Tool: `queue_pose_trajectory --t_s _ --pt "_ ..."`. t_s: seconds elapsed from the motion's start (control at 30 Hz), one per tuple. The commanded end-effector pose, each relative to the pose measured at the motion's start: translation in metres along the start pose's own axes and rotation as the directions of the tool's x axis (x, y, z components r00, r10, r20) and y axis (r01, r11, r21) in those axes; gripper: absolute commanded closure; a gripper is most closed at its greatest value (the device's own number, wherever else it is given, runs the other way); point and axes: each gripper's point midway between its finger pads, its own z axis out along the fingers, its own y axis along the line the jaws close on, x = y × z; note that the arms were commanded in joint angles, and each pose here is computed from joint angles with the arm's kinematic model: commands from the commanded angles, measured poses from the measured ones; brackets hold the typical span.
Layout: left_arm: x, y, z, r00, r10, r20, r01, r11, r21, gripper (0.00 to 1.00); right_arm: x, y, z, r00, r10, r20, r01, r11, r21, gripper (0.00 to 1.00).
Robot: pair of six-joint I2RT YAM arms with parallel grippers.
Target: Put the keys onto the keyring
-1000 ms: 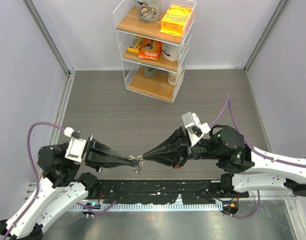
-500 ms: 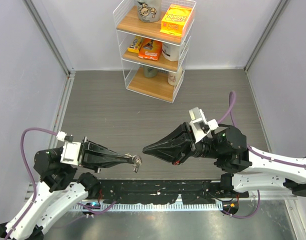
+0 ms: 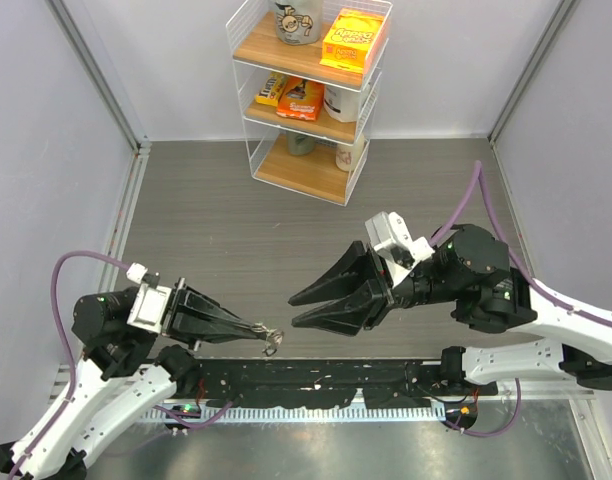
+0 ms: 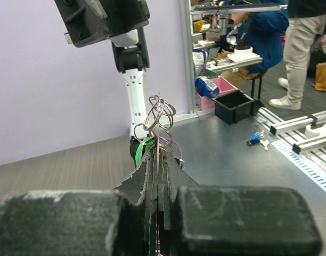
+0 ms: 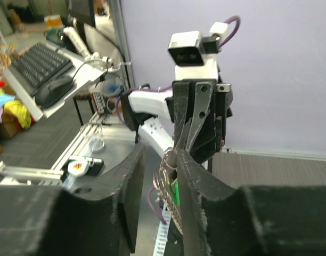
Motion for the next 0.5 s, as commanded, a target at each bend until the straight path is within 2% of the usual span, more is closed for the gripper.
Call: queue_pose_trajectory --t_s 0.0,0.1,0.47 --pt "-0.017 -0.016 0.002 1.000 0.019 0.008 -0.020 0.996 0.085 1.00 0.011 0.017 -0.009 0.991 -0.046 -0.126 0.033 0.994 -0.101 0.61" --pt "-0.019 -0.022 0.003 1.000 0.010 0.003 -0.011 0.992 0.123 1.00 0.017 0.024 -0.009 0.981 -0.048 -0.191 0.020 0.989 -0.147 0.57" --pt "-0.022 -0.032 0.003 1.000 -0.009 -0.017 0.012 0.983 0.184 1.00 0.039 0.029 0.006 0.951 -0.004 -0.309 -0.067 0.974 -0.217 0.60"
